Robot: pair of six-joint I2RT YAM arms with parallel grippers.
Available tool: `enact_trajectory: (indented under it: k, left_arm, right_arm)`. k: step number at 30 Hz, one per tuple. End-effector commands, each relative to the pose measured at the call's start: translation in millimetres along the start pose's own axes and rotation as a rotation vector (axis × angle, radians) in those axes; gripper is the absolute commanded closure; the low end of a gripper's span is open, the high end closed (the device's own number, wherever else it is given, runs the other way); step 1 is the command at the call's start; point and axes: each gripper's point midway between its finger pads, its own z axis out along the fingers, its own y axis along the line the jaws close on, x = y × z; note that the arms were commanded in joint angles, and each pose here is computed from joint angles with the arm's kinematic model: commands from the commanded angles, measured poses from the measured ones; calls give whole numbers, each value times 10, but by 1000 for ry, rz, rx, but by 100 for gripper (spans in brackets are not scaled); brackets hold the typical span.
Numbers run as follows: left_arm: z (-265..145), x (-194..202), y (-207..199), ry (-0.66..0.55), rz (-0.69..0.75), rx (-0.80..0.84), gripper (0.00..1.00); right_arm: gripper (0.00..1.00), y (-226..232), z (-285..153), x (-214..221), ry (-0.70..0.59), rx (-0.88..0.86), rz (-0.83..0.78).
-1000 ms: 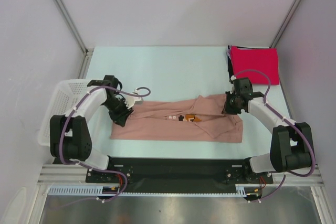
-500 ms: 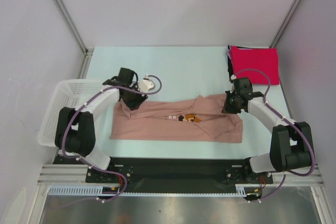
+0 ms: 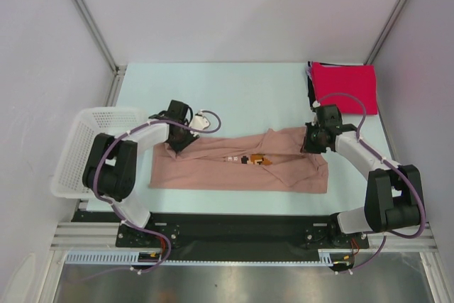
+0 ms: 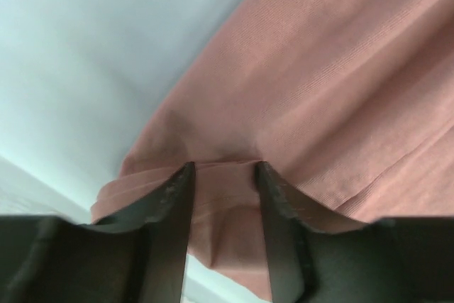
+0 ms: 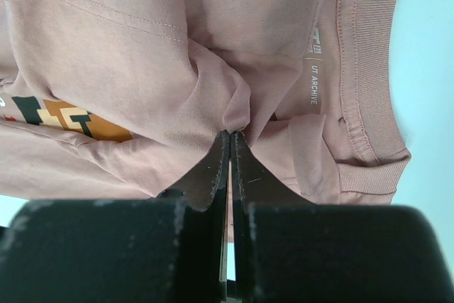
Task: Fold and stack the t-shirts
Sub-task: Fold the tshirt
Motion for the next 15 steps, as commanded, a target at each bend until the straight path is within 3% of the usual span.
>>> enact_trajectory:
  k: [1,3,4,7,13,15]
  left_arm:
    - [91,86,-55,24,-28,6,60]
    - [107,127,-73,32,-29,8,70]
    - [99,126,-76,31,-29,9,81]
    - [0,58,-13,4,-49,-5,100]
    - [-448,-185,651,-177,-276,-99,100]
    - [-612,-258,939,-236,-354,-145,100]
  right_arm:
    - [100,-31,-32,-148,-47,11,-6]
    - [100,-32,-43,-162,-52,10,-3]
    - [100,-40,-50,-175,-55,10,-1]
    - [100,-40,-68,-210,-61,11,9]
    - [100,48,-106,-628,-146,-30,40]
    - [100,78,-174,-957,-206,-43,46]
